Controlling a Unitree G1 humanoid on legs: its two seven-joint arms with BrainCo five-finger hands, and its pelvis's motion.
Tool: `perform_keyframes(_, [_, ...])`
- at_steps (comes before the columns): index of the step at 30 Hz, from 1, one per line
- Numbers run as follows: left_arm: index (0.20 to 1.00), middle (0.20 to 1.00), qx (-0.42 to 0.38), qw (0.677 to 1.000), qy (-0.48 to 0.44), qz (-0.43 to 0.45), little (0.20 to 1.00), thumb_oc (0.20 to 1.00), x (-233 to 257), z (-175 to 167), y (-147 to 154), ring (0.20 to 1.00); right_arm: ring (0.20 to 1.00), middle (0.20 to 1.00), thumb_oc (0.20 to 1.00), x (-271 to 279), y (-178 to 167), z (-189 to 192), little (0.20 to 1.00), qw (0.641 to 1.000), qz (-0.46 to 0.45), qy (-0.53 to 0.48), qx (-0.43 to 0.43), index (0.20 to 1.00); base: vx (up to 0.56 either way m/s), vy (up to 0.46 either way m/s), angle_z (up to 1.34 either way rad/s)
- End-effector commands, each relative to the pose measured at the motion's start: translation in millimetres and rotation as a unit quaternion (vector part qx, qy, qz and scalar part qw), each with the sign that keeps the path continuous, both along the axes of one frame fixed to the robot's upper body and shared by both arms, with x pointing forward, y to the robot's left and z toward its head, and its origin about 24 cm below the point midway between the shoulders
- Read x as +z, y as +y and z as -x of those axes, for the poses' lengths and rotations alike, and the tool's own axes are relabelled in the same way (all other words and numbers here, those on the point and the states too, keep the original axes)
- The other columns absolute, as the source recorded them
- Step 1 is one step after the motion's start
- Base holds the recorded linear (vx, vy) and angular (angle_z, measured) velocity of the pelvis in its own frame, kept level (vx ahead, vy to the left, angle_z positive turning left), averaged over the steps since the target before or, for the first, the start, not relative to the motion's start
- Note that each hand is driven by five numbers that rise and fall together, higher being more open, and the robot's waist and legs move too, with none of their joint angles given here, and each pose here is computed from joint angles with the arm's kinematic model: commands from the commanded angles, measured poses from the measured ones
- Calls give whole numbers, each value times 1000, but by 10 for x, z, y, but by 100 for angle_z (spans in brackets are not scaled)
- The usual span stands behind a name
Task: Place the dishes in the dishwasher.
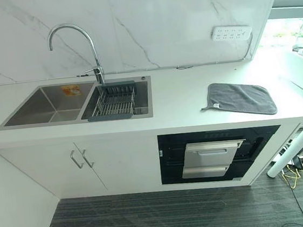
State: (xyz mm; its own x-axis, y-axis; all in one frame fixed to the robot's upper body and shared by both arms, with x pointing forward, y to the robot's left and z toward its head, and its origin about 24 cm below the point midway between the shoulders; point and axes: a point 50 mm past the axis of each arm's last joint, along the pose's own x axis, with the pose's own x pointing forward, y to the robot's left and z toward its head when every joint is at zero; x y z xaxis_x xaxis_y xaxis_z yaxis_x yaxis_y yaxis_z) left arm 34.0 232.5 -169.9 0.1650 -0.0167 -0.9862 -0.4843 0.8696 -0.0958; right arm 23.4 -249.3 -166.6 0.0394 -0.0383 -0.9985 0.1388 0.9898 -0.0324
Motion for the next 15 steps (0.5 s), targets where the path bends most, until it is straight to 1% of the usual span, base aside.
perform_keyframes(1, [1000,1000,40,998,-49,-18,1000,1000,45,-339,61,1000,1000,1000,1000,12,34,-284,1000,1000,-13,-24,-4,1000,12,-1,-4])
perform_keyframes(3, [1000,1000,66,997,-48,-7,1000,1000,39,-329,38,1000,1000,1000,1000,14,36,-297,1000,1000,-14,-26,-1,1000,0,0,0])
perform_keyframes(5, [1000,1000,74,996,-48,-2,1000,1000,37,-321,33,1000,1000,1000,1000,16,34,-307,1000,1000,-16,-27,2,1000,0,0,0])
perform_keyframes(15, [1000,1000,41,998,-41,-1,1000,1000,36,-293,39,1000,1000,1000,1000,15,23,-257,1000,1000,-18,-10,10,1000,0,0,0])
